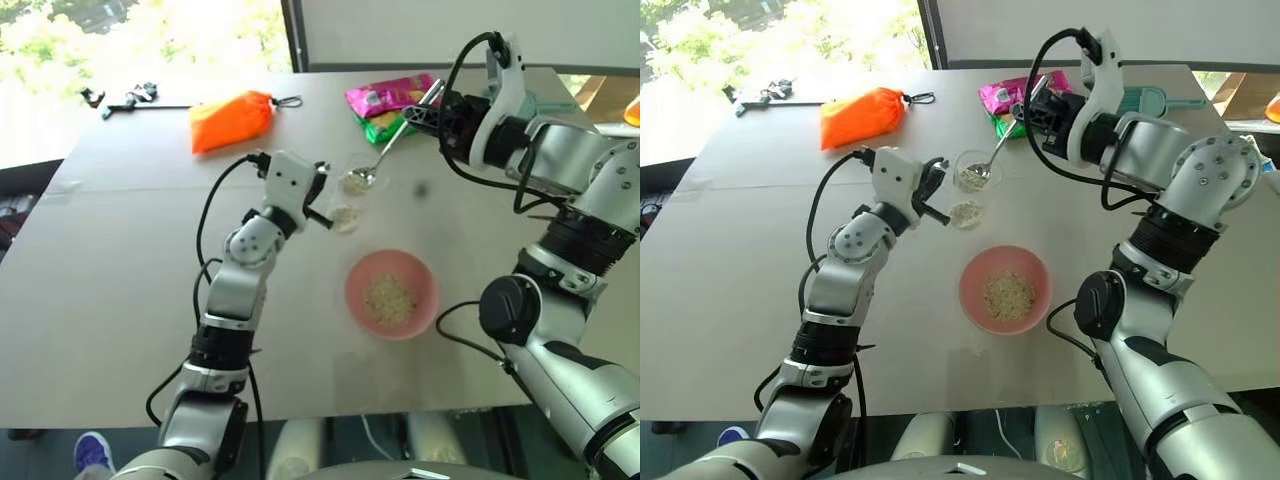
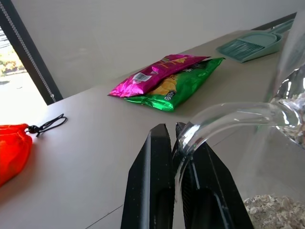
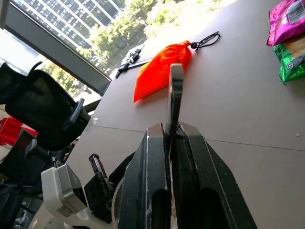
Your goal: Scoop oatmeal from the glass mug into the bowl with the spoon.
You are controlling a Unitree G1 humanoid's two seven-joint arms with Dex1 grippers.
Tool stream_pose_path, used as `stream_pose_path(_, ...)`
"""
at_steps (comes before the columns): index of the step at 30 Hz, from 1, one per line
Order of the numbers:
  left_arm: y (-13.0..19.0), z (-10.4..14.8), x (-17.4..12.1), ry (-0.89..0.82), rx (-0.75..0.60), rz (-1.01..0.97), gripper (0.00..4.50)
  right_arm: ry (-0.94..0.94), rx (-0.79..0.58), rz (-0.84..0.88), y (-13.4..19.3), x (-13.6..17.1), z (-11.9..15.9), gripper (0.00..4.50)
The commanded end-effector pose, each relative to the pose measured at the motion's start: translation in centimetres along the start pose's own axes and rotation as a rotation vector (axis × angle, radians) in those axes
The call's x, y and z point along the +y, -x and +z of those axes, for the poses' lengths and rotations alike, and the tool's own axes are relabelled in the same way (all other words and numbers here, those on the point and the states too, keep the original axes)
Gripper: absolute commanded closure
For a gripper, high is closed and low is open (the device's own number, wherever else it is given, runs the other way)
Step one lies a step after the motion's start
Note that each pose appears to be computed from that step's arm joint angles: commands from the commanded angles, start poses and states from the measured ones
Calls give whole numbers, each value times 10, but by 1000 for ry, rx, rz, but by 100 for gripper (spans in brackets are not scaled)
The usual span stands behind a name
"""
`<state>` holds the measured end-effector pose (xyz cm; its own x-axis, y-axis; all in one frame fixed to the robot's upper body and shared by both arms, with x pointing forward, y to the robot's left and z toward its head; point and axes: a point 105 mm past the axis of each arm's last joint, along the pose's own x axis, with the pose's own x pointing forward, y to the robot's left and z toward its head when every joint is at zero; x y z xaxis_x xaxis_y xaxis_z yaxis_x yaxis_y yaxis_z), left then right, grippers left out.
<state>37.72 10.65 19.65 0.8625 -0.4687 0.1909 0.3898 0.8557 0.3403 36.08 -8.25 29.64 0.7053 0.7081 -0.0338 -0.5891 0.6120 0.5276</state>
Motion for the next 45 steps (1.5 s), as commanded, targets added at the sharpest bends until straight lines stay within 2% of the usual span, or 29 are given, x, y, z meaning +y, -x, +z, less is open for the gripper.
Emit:
stream_pose_path(1,2,21,-2,-12,-71,-17,441,22,-40,38,6,11,15,450)
stream_pose_path(20,7,10,-3,4,-28,-21,441,-61,-48,47,7,6,26,450)
stream_pose_path(30,8,14,-3,18,-42,-14,441,-99,-24,68,6,5,23,450)
stream_pose_path(38,8,18,-3,28,-52,-12,441,-110,12,72,7,-1,10,450)
stream_pose_path(45,9,31,-9,-1,-89,-61,441,-104,11,66,16,-5,9,450)
